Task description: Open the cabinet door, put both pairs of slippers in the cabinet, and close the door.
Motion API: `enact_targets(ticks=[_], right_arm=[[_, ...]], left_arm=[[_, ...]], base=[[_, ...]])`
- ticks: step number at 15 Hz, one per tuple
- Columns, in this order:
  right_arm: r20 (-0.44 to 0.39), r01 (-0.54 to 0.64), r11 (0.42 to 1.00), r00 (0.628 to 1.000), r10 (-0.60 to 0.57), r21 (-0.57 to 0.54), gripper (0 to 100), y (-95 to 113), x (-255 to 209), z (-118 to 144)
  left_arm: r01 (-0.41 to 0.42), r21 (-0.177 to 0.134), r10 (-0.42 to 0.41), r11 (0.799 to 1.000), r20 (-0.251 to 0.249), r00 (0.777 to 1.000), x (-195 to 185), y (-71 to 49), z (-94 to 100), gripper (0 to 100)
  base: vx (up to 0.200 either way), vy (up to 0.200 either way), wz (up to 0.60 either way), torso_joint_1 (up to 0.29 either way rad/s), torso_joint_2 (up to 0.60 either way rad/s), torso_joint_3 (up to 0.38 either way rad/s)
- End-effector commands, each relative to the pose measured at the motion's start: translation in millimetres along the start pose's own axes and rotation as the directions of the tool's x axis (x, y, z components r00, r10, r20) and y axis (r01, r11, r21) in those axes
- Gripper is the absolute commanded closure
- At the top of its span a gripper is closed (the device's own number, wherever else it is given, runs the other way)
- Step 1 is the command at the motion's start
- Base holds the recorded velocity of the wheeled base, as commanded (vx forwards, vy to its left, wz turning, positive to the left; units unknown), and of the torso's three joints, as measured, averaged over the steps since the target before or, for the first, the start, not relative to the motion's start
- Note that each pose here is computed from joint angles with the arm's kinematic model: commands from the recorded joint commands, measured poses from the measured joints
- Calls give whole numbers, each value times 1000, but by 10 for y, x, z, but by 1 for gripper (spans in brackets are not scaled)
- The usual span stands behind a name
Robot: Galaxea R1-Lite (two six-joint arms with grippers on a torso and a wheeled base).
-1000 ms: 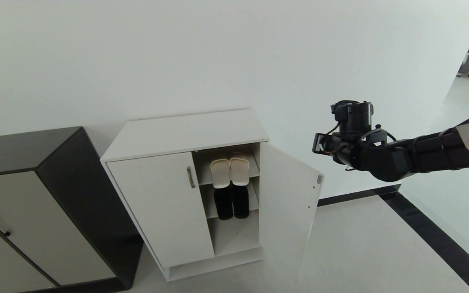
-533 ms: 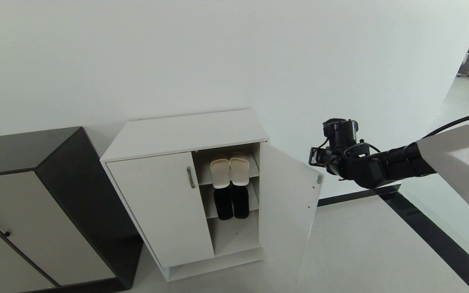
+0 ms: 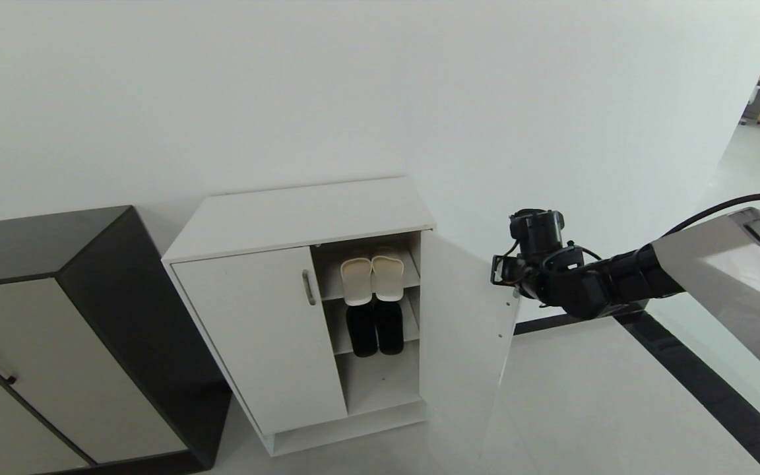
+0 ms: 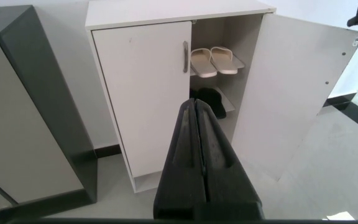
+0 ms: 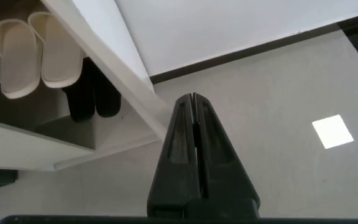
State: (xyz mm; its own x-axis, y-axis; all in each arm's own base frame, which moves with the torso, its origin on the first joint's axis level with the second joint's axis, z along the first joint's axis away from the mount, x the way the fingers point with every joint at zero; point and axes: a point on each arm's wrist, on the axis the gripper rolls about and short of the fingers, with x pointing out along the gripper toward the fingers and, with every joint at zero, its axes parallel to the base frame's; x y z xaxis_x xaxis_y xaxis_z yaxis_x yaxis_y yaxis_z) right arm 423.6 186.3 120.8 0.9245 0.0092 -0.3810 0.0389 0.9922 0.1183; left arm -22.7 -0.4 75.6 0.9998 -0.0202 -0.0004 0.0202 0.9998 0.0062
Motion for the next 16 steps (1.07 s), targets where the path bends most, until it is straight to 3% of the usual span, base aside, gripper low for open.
enact_targets(ticks=[1,4,7,11,16], right_arm=[[-13,-14,1000,1000,14,-10,100,79,-24,-68],[-21,-38,999,999,38,-18,100,173,-114,-102],[8,-148,988,989,148,-34,100,525,-705,-69],[70,-203,978,976,206,-57,100,578,-1033,-42],[56,-230,968,970,236,-104,100,561,-1066,-118]], left_arm=[[0,0,0,1000,0,1000,0,0,0,100],[0,0,0,1000,0,1000,0,0,0,100],[0,0,0,1000,0,1000,0,0,0,100],[0,0,0,1000,0,1000,0,0,0,100],[0,0,0,1000,0,1000,0,0,0,100]], base=[[0,0,0,0,0,0],[0,0,0,0,0,0],[0,0,0,0,0,0],[0,0,0,0,0,0],[0,0,0,0,0,0]])
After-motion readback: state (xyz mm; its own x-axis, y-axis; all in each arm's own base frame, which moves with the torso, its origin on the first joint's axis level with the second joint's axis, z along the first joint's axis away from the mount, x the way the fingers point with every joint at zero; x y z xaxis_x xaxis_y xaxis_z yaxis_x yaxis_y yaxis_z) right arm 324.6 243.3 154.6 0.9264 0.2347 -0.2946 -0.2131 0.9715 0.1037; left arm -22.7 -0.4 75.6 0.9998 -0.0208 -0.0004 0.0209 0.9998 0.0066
